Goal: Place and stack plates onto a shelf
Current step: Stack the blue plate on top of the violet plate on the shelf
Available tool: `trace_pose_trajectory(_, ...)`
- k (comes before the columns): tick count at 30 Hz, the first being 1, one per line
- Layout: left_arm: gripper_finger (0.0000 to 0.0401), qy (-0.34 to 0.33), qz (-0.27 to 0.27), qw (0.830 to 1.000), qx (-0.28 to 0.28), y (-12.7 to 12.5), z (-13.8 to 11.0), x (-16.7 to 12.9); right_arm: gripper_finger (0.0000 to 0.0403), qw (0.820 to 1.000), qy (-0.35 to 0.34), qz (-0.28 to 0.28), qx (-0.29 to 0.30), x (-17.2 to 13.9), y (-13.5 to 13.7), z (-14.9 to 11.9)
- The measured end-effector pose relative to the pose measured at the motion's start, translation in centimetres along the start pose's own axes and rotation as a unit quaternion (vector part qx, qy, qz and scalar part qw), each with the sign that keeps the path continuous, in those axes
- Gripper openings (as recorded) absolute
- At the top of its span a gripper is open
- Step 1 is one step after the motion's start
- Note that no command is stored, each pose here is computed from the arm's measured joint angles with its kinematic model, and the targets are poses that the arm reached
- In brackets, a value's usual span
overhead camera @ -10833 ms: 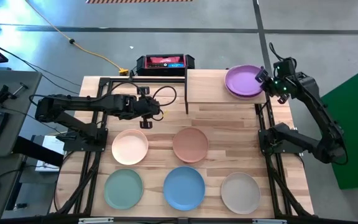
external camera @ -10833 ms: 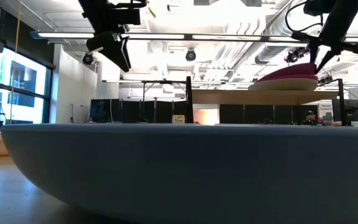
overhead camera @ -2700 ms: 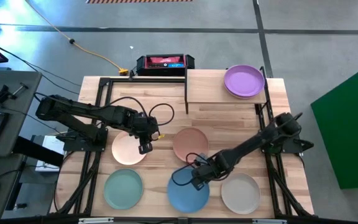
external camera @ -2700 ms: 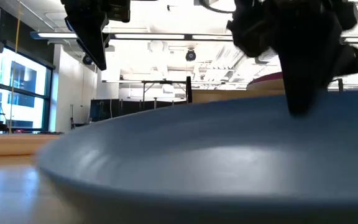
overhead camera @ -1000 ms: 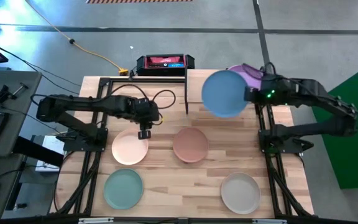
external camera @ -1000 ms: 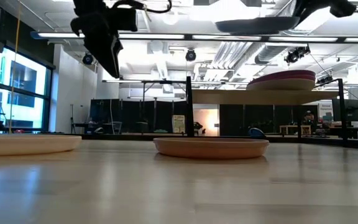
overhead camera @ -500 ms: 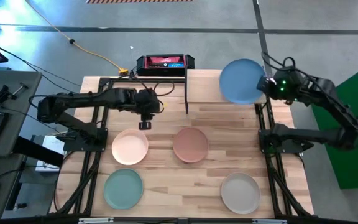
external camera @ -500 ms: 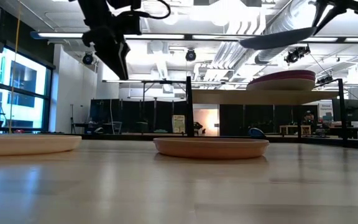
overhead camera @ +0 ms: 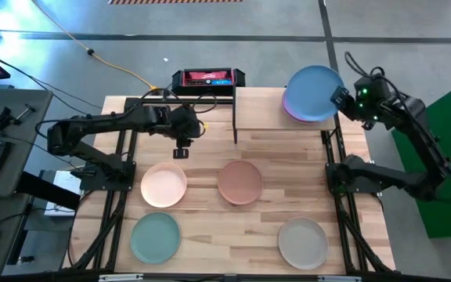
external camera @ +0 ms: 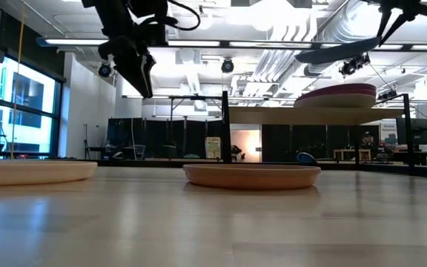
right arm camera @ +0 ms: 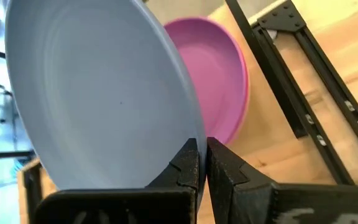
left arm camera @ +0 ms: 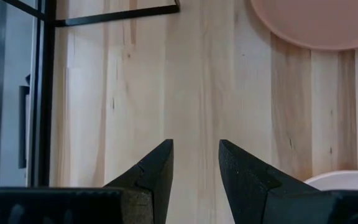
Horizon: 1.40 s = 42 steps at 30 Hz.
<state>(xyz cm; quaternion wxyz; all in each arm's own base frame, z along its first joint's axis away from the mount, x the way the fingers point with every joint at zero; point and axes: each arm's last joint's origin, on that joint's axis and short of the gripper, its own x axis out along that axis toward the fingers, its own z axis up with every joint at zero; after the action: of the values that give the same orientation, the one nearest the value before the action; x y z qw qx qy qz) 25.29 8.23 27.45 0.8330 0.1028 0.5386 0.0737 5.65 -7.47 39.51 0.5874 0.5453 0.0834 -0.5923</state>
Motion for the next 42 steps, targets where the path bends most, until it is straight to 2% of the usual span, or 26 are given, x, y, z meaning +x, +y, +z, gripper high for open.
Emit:
trace_pose_trajectory(7, 0.0117, 0.000, 0.000, 1.000, -0.007, 0.6, -0.2, 0.1, 0.0000, 1.000, -0.008, 0.012, 0.017, 1.1, 0.5, 1.8)
trace_pose_trajectory(16, 0.0117, -0.001, 0.008, 1.000, -0.021, 1.4, -0.4, 0.1, 0.0000, 0.997, 0.070, -0.011, 0.043, 4.0, 0.6, 4.0)
trace_pose_trajectory(22, 0.0117, -0.005, 0.011, 1.000, -0.025, 1.6, -0.5, 0.1, 0.0000, 0.990, 0.122, -0.058, 0.050, 5.1, 0.1, 4.1)
trace_pose_trajectory(29, 0.0117, -0.010, 0.013, 1.000, -0.025, 1.6, -0.4, 0.1, 0.0000, 0.987, 0.114, -0.087, 0.065, 5.0, -0.3, 3.9)
trace_pose_trajectory(42, 0.0117, -0.012, 0.014, 1.000, -0.017, 1.7, -0.3, 0.1, 0.0000, 0.986, 0.103, -0.101, 0.085, 5.7, 0.5, 3.7)
